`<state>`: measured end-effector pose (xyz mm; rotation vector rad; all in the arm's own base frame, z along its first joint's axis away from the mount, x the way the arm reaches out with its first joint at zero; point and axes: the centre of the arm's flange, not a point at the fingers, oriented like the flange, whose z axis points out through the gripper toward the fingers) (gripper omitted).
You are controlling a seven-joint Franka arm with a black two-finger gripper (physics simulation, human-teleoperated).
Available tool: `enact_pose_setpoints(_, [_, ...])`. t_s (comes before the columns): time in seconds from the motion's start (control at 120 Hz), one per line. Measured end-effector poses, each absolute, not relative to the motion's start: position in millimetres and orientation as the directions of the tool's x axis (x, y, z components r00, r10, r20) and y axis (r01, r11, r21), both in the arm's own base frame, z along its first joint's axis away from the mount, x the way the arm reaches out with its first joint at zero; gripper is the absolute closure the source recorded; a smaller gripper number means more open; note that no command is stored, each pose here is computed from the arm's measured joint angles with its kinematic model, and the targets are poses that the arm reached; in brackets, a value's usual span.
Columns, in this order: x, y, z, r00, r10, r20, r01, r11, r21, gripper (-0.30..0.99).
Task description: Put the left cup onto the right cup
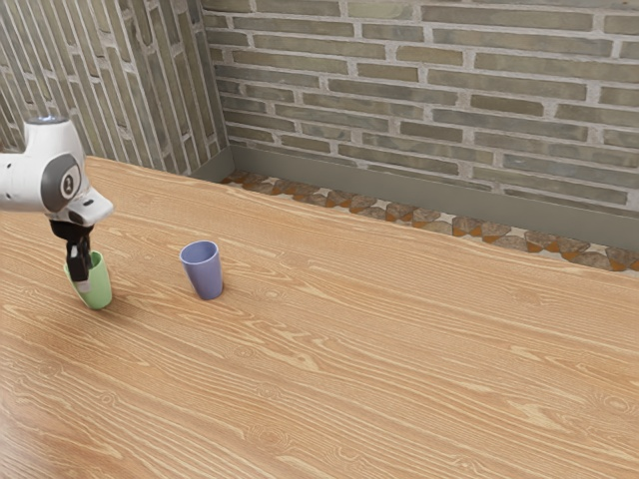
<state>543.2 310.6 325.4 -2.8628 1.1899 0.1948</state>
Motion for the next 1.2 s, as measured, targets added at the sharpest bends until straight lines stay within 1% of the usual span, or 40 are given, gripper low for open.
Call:
enact_pose_setpoints(0.175, [542.7,315.3,322.0,0.693,-0.708,-0.134,-0.714,-0.700,0.005,0.37])
enact_pose_setpoints(0.425, [544.4,316.6,318.7,0.686,-0.715,-0.134,-0.722,-0.692,-0.006,0.63])
enact_pose_setpoints(0.55, [545.0,316.4,319.0,0.685,-0.717,-0.130,-0.724,-0.690,-0.009,0.71])
enact_pose_setpoints(0.817, [545.7,316.4,320.2,0.686,-0.717,-0.126,-0.724,-0.690,-0.014,0.76])
enact_pose_setpoints(1.075, [546.1,316.3,324.8,0.687,-0.716,-0.121,-0.723,-0.690,-0.023,0.77])
enact_pose_setpoints(1.2, [547.2,314.5,335.2,0.685,-0.719,-0.118,-0.727,-0.686,-0.039,0.77])
